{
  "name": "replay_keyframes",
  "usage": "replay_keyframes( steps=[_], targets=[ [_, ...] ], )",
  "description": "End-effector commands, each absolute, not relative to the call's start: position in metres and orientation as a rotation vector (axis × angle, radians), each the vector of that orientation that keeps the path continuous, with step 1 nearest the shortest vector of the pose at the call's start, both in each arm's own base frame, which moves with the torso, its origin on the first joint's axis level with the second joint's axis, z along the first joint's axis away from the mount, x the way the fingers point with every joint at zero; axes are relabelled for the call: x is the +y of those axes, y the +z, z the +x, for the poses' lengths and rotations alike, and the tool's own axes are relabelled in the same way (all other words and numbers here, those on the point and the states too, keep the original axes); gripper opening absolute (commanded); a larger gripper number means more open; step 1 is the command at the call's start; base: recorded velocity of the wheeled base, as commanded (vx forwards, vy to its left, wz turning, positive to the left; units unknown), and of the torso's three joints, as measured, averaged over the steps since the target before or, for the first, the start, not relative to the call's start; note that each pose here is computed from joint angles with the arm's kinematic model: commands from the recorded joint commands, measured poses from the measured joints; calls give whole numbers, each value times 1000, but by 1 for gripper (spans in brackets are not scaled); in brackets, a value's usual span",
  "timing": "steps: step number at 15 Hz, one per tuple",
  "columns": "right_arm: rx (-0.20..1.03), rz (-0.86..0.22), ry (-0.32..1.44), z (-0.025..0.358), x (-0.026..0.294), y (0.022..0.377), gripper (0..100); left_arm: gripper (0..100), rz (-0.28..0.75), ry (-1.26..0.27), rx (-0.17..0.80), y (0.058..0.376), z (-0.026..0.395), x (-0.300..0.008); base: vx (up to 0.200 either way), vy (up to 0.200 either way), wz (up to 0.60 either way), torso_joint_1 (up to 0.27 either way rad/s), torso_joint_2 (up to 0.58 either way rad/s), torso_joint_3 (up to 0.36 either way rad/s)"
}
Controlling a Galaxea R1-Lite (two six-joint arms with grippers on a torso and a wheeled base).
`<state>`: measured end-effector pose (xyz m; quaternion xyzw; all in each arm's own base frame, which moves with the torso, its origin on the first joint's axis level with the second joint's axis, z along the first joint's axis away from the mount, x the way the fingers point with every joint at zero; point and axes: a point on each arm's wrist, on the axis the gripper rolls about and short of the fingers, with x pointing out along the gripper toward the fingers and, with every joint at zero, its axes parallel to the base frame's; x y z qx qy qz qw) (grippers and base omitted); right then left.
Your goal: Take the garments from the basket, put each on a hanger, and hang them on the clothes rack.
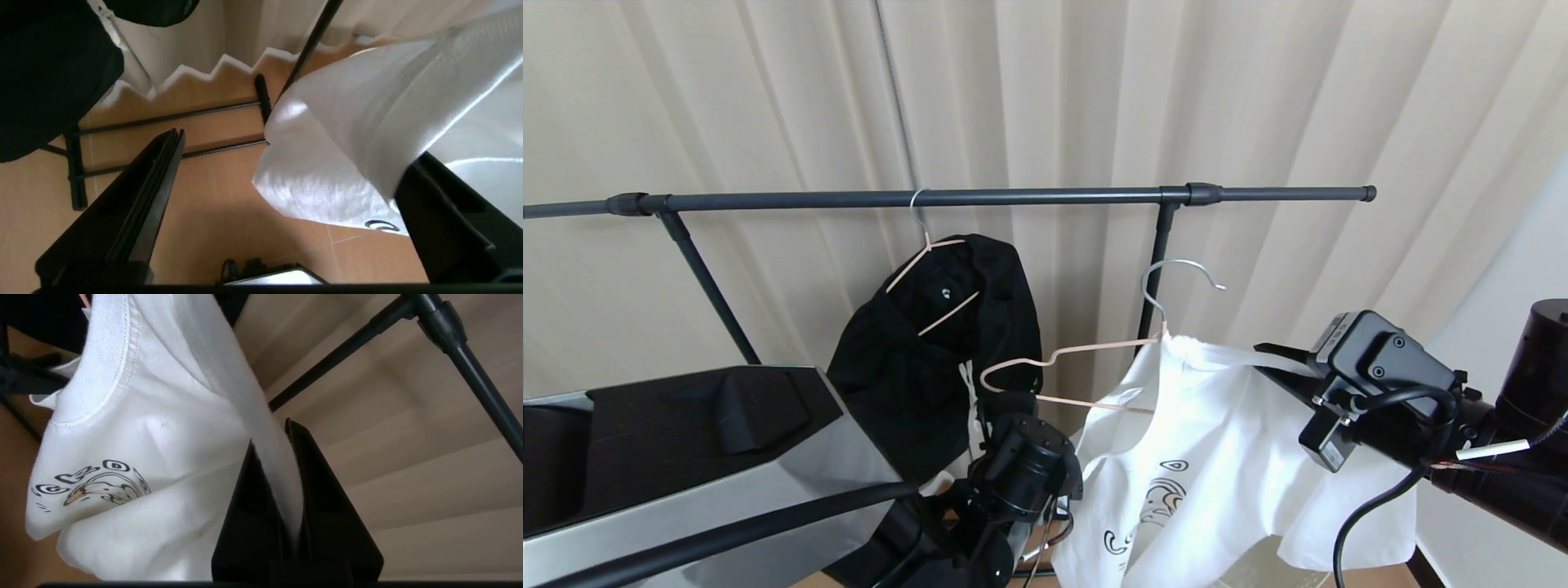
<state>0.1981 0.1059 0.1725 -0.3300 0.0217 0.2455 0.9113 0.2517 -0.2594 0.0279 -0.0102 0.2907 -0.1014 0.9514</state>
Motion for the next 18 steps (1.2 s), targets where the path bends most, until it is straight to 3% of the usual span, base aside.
replay_keyframes(
  steps=[1, 2, 3, 10, 18],
  targets=[
    [29, -673, 496, 197, 104, 177, 0, 100, -15, -204, 597, 25, 251, -259, 0, 0, 0, 0, 0, 0],
    [31, -673, 488, 196, 102, 177, 0, 100, -11, -203, 601, 23, 252, -259, 0, 0, 0, 0, 0, 0],
    [34, -673, 484, 197, 100, 177, 0, 0, -13, -203, 600, 23, 252, -260, 0, 0, 0, 0, 0, 0],
    [86, -659, 471, 210, 94, 168, 0, 0, -53, -197, 457, 69, 265, -245, 0, 0, 0, 0, 0, 0],
    [115, -652, 468, 220, 86, 162, 0, 0, -66, -102, 424, 79, 291, -215, 0, 0, 0, 0, 0, 0]
  ],
)
